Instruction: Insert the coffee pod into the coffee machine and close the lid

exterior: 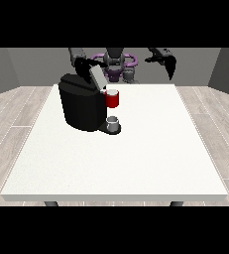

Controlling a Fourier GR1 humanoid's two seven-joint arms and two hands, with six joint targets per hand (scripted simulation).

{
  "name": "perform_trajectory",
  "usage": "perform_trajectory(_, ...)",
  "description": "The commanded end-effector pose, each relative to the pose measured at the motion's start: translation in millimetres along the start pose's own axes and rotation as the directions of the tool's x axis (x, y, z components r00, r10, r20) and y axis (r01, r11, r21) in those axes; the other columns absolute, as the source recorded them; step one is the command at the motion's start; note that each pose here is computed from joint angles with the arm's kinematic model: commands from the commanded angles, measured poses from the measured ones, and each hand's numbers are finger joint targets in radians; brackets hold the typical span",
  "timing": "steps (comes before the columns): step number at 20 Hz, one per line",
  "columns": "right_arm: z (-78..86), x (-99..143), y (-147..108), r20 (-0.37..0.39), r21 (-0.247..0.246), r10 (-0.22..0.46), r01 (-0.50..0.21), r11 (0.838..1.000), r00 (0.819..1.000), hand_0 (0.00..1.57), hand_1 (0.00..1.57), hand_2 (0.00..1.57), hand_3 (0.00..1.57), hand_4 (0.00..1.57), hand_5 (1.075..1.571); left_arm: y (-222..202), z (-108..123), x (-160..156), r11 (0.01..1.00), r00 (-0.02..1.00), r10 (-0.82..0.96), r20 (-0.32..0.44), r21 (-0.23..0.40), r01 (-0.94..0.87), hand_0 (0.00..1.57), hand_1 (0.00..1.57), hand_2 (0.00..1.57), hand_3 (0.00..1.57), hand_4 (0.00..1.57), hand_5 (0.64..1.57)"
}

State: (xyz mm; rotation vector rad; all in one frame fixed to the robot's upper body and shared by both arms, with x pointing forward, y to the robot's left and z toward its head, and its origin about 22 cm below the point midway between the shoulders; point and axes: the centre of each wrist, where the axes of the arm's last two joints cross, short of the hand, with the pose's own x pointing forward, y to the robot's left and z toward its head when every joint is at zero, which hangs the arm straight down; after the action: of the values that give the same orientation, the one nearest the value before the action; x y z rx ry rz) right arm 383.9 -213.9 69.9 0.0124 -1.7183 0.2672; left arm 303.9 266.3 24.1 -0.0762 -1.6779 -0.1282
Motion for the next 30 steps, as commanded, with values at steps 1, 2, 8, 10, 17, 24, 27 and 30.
perform_trajectory(1, -15.2, 14.4, 3.8, -0.018, 0.014, 0.004, -0.004, 1.0, 1.0, 0.0, 0.0, 0.0, 0.0, 0.0, 1.571, 7.3, 3.6, -0.2, 1.0, 1.0, -0.029, -0.001, -0.008, 0.029, 0.0, 0.0, 0.0, 0.0, 0.0, 1.571)
perform_trajectory(2, -8.3, 2.0, 0.3, 0.03, 0.021, 0.022, -0.023, 1.0, 0.999, 0.0, 0.0, 0.0, 0.0, 0.0, 1.571, 20.2, -7.8, 14.6, 1.0, 0.999, -0.015, 0.041, 0.019, 0.015, 0.0, 0.0, 0.0, 0.0, 0.0, 1.571)
perform_trajectory(8, -16.8, 12.8, 9.2, 0.002, 0.049, 0.036, -0.037, 0.998, 0.999, 0.0, 0.0, 0.0, 0.0, 0.08, 1.571, 16.1, 8.9, -10.1, 1.0, 1.0, -0.024, 0.012, 0.007, 0.024, 0.0, 0.0, 0.0, 0.0, 0.0, 1.571)
perform_trajectory(10, -24.9, 25.1, 34.2, 0.008, 0.081, 0.035, -0.036, 0.996, 0.999, 0.0, 0.0, 0.0, 0.0, 0.11, 1.571, 8.5, -8.3, -0.1, 1.0, 1.0, -0.006, -0.005, 0.018, 0.006, 0.0, 0.0, 0.0, 0.0, 0.0, 1.571)
perform_trajectory(17, -42.8, 52.2, 42.5, 0.058, 0.086, 0.1, -0.105, 0.991, 0.993, 0.0, 0.0, 0.0, 0.0, 0.17, 1.571, 1.3, -3.2, -2.5, 0.999, 0.999, -0.035, -0.001, 0.02, 0.035, 0.0, 0.0, 0.0, 0.0, 0.17, 1.571)
perform_trajectory(24, -49.2, 58.9, 55.9, 0.129, 0.091, 0.14, -0.152, 0.984, 0.982, 0.0, 0.0, 0.0, 0.0, 0.12, 1.571, 16.2, -7.9, 1.9, 1.0, 0.999, -0.009, 0.045, -0.008, 0.01, 0.0, 0.0, 0.0, 0.0, 0.15, 1.571)
perform_trajectory(27, -43.8, 56.0, 63.1, 0.117, 0.161, 0.082, -0.1, 0.982, 0.99, 0.0, 0.0, 0.0, 0.0, 0.13, 1.571, 21.6, -8.4, 2.5, 1.0, 0.999, -0.02, 0.041, 0.008, 0.019, 0.0, 0.0, 0.0, 0.0, 0.0, 1.571)
perform_trajectory(30, -34.3, 29.6, 60.3, 0.15, 0.141, 0.056, -0.078, 0.987, 0.987, 0.0, 0.0, 0.0, 0.0, 0.13, 1.571, -4.7, -11.3, 15.3, 1.0, 0.997, -0.003, 0.076, -0.016, 0.005, 0.0, 0.0, 0.0, 0.0, 0.18, 1.571)
